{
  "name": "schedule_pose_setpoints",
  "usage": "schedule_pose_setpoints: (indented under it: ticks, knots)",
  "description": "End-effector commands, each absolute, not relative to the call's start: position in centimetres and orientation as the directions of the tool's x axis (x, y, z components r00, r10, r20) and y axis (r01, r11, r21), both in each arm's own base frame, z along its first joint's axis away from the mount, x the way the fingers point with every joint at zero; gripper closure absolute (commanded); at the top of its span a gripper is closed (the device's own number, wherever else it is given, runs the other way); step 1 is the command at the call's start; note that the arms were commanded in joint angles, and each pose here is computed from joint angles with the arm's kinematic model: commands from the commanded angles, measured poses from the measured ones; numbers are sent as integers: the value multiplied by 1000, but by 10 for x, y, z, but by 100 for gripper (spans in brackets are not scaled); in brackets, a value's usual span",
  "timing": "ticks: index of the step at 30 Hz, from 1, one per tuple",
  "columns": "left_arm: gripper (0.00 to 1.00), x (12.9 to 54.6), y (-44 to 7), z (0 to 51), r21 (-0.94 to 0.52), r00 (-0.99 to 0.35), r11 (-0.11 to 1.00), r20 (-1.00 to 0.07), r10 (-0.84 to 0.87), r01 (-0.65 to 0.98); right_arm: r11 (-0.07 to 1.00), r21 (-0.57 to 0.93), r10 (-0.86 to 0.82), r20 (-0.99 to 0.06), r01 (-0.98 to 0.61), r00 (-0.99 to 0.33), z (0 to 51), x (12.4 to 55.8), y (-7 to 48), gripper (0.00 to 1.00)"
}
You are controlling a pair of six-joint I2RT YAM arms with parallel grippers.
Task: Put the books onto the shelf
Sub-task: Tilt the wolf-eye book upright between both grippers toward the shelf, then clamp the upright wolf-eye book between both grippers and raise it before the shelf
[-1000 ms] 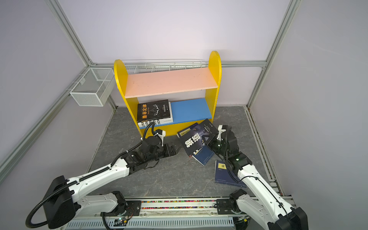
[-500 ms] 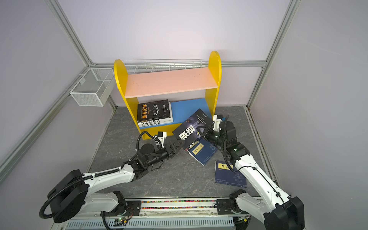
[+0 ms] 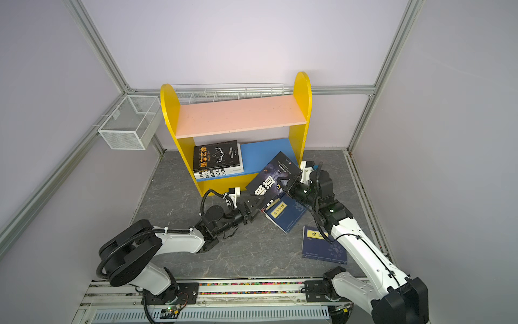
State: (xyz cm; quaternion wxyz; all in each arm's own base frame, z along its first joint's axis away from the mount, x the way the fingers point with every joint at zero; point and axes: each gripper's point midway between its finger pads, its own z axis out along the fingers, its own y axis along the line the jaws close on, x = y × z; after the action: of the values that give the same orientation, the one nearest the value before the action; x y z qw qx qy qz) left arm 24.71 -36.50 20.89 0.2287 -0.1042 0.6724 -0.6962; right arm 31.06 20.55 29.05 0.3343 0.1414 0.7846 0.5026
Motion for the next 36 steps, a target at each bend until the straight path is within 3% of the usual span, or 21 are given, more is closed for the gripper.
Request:
schedule_pose_setpoints:
  ticks: [1,5,12,19,21,25,27,30,32,36]
  knots:
    - [12,253,-366,224,-978,-861,-91,-121,-494,190,328,908,580,-412,-262,-702,348,297,211,85]
    - [26,255,-366,230,-969,-857,-149,-98,-505,198,311,923,591,-373,-224,-715,326,294,209,85]
    - [72,257,-365,240,-962,-853,-168,-102,-512,216,310,929,607,-356,-200,-711,311,296,207,85]
    - [93,250,-370,261,-950,-868,-147,-182,-461,277,325,933,591,-329,-157,-737,291,299,211,81]
    - [100,250,-369,266,-948,-867,-122,-212,-450,295,329,930,574,-334,-163,-748,288,298,214,72]
    - [100,247,-358,275,-938,-844,-6,-309,-438,347,438,879,514,-419,-192,-748,288,293,208,31]
    - [100,240,-349,286,-915,-828,81,-393,-401,395,497,836,469,-485,-233,-738,294,291,201,19]
    - [100,233,-321,294,-843,-771,321,-530,-353,432,506,807,408,-534,-303,-741,301,287,196,11]
    - [100,227,-296,306,-794,-730,416,-589,-347,443,508,800,383,-543,-321,-748,297,288,193,9]
    - [100,207,-251,336,-748,-717,445,-638,-280,492,400,799,293,-575,-448,-763,315,288,205,8]
